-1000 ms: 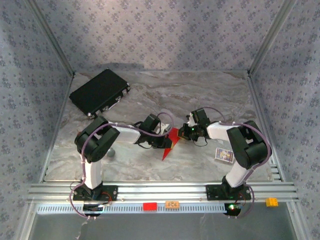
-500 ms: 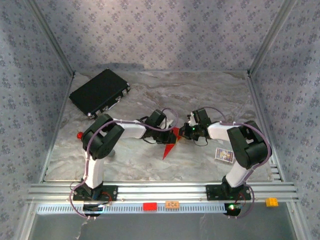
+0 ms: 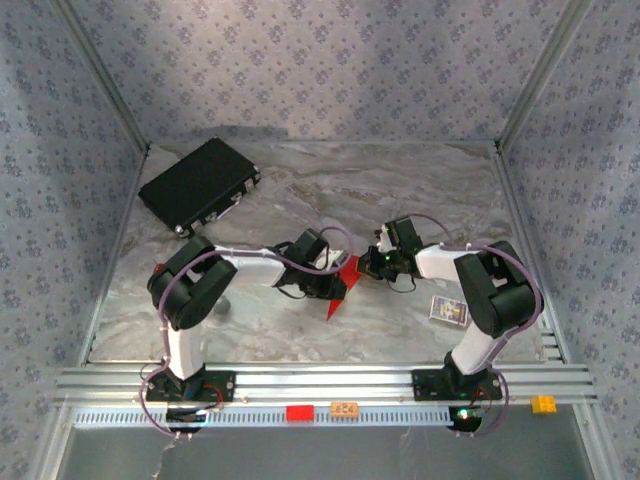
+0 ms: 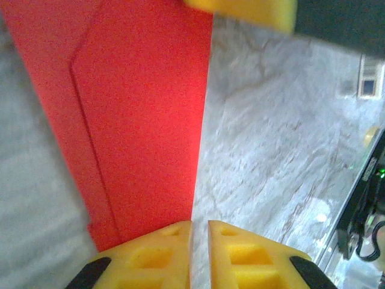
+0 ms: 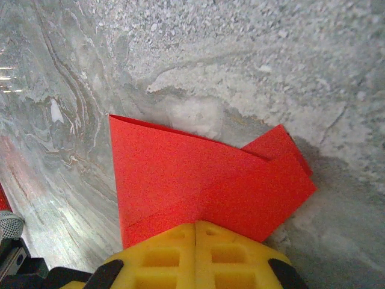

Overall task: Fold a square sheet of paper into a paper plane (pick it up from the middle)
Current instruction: Fold the wing for the fifth time at the center of the table.

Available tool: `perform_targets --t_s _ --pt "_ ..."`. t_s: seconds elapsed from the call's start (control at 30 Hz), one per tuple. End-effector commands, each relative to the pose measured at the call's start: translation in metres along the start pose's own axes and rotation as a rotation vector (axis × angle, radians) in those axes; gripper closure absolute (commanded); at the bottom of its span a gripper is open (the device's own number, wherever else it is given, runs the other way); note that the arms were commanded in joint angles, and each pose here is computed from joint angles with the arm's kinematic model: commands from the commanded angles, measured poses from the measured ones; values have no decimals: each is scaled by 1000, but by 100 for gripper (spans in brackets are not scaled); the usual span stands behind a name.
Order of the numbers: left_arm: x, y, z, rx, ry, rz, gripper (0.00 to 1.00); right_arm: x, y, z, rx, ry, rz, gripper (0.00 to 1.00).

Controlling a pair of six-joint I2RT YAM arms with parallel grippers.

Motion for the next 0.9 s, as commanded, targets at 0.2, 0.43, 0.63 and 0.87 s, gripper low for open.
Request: perform_targets --t_s 0.2,0.43,0.63,0.87 --pt "-11 61 18 0 -117 127 91 5 6 -30 63 95 7 96" --pt "-29 28 -19 74 -17 -10 96 4 4 -26 57 79 5 95" --pt "-33 -17 -29 68 34 -111 95 4 5 -25 58 70 9 95" --pt "-12 -41 -7 17 -8 -96 93 1 0 -22 55 50 -2 94"
Point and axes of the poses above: each hand's point on the last joint's axis, 136 mm out from that joint toward the fingers, its own x axis out along the fingers, its own z axis along the line the jaws close on, y = z × x, the point moved 1 cm from there along -x, back along the fingers, and after that the axes turned 3 degrees about x, right-handed, at the moved point
